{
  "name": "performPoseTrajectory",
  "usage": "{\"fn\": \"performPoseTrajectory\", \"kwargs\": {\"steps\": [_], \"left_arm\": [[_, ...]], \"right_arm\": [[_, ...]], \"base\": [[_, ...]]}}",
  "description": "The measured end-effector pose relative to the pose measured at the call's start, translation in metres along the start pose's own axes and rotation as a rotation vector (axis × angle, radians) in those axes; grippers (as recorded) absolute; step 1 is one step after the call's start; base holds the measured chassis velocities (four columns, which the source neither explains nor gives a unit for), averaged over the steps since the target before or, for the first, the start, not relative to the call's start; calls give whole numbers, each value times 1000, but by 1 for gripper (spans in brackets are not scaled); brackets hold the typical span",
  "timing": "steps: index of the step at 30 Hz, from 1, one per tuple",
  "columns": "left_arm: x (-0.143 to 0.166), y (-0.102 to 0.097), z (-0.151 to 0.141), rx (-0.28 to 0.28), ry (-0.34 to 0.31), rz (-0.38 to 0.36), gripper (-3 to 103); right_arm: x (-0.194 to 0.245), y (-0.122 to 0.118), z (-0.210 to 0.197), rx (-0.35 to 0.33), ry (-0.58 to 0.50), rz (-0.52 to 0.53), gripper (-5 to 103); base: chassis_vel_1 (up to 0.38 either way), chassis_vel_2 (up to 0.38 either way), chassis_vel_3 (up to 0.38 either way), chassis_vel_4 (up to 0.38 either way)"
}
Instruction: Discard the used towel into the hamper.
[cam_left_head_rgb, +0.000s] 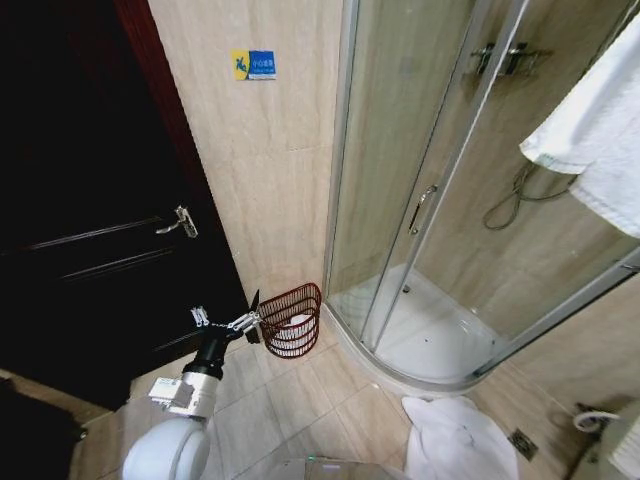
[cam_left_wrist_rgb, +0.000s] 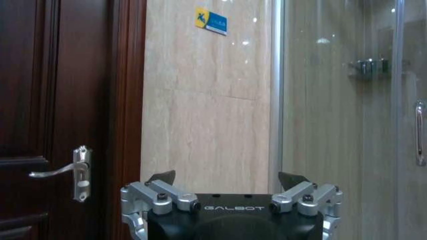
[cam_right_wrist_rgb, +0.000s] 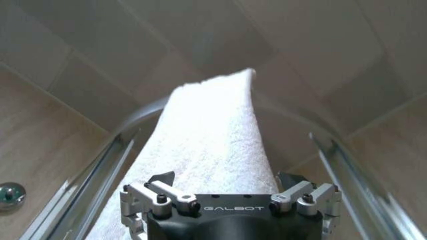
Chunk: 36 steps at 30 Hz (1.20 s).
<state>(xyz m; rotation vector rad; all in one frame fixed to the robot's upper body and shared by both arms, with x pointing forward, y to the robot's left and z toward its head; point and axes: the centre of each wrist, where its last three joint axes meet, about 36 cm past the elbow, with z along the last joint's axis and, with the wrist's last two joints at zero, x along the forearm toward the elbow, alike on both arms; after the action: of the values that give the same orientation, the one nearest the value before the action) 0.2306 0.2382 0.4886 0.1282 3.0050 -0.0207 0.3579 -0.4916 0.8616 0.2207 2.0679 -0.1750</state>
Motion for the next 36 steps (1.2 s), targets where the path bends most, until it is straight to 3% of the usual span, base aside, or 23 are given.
{"fn": "performPoseTrajectory", "kwargs": {"steps": [7, 13, 19, 26, 31, 36], "left_arm": [[0, 0, 0, 0, 0, 0, 100], [0, 0, 0, 0, 0, 0, 100], [0, 0, 0, 0, 0, 0, 100], [0, 0, 0, 0, 0, 0, 100], [0, 0, 0, 0, 0, 0, 100], [0, 0, 0, 0, 0, 0, 100]], "right_arm": [[-24, -2, -19, -44, 104, -32, 100], [-41, -17, -15, -18, 138, -30, 100], [-43, -16, -13, -25, 166, -67, 100], [-48, 1, -14, -130, 179, -176, 100], [-54, 13, -11, -164, 190, -210, 100], [-61, 27, 6, -139, 196, -216, 100]], "base": [[0, 0, 0, 0], [0, 0, 0, 0], [0, 0, 0, 0], [0, 0, 0, 0], [0, 0, 0, 0], [0, 0, 0, 0]]}}
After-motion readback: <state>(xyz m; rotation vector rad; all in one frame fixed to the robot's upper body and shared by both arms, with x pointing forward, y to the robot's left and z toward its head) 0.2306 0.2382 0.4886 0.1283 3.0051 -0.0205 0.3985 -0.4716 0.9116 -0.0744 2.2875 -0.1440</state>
